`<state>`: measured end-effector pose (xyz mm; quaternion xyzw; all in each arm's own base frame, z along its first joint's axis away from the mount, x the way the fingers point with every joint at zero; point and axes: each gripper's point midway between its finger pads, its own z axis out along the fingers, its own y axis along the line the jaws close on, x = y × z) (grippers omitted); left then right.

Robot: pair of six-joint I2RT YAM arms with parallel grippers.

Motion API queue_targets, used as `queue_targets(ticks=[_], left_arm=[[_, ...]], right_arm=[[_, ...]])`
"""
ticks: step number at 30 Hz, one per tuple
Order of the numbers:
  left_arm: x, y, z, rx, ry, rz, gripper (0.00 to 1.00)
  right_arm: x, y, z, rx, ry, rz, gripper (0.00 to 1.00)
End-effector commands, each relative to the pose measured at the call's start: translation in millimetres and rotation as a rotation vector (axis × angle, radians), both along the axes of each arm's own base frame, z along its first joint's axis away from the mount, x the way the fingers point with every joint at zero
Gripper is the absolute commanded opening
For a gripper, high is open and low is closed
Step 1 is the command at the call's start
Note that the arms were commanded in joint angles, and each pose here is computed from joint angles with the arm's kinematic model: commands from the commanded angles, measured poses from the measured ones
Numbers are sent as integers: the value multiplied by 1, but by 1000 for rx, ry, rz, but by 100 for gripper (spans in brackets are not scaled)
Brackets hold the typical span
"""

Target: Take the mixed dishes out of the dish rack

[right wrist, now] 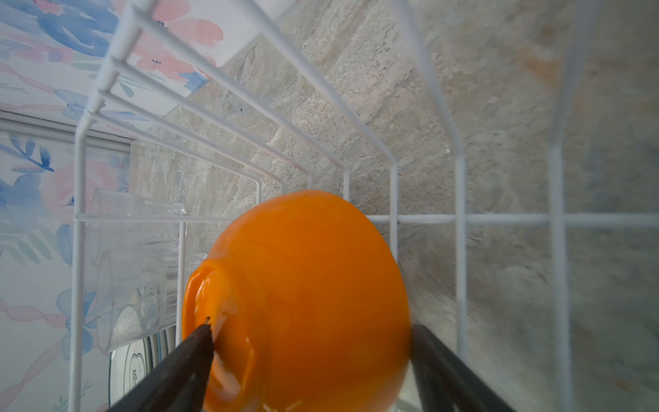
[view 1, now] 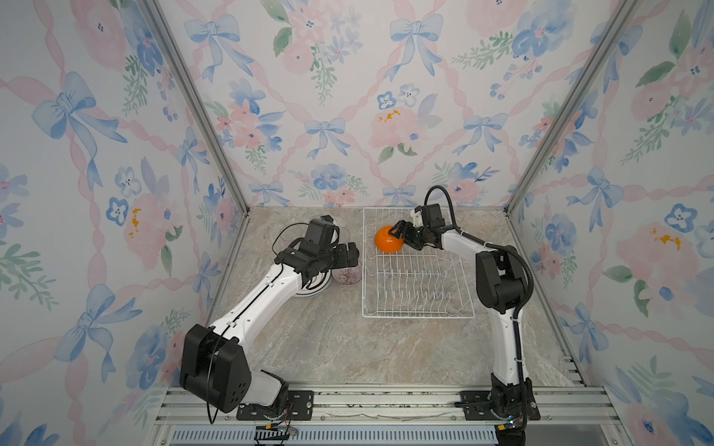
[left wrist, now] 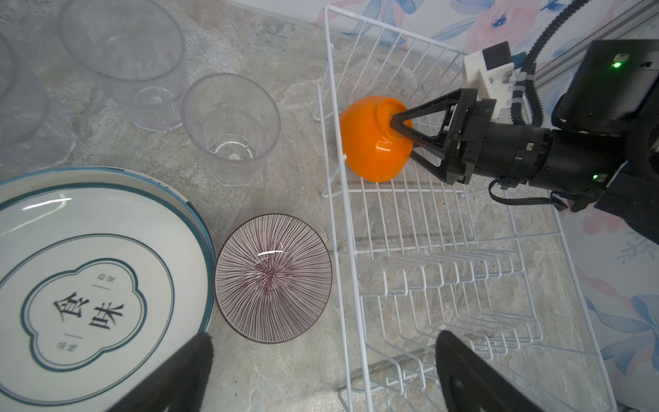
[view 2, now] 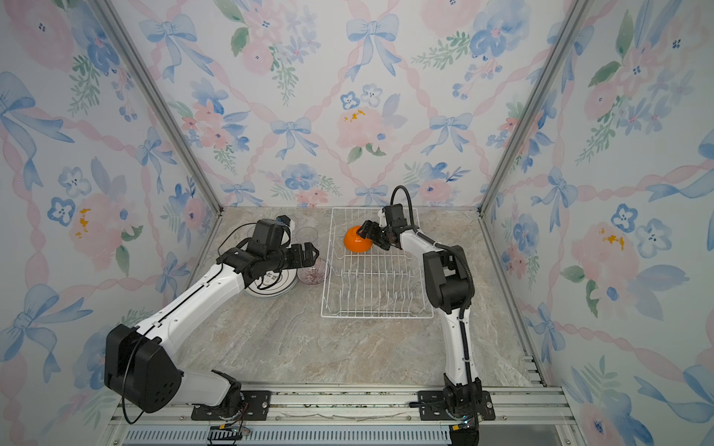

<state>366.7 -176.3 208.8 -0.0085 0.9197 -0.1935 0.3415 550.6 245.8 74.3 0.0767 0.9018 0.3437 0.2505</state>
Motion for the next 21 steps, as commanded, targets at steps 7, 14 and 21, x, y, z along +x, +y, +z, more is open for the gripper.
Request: queue_targets(ticks=[7, 14, 21], left_arm=[[3, -4, 8, -19, -11, 6, 98], [2, -4, 11, -30, -15, 7, 98], [2, -4, 10, -32, -12, 10, 98]], right_arm=[[-25, -15, -73, -29, 192, -59, 88], [-21, -22, -75, -10, 187, -84, 81], [-18, -33, -65, -9, 157, -104, 68]])
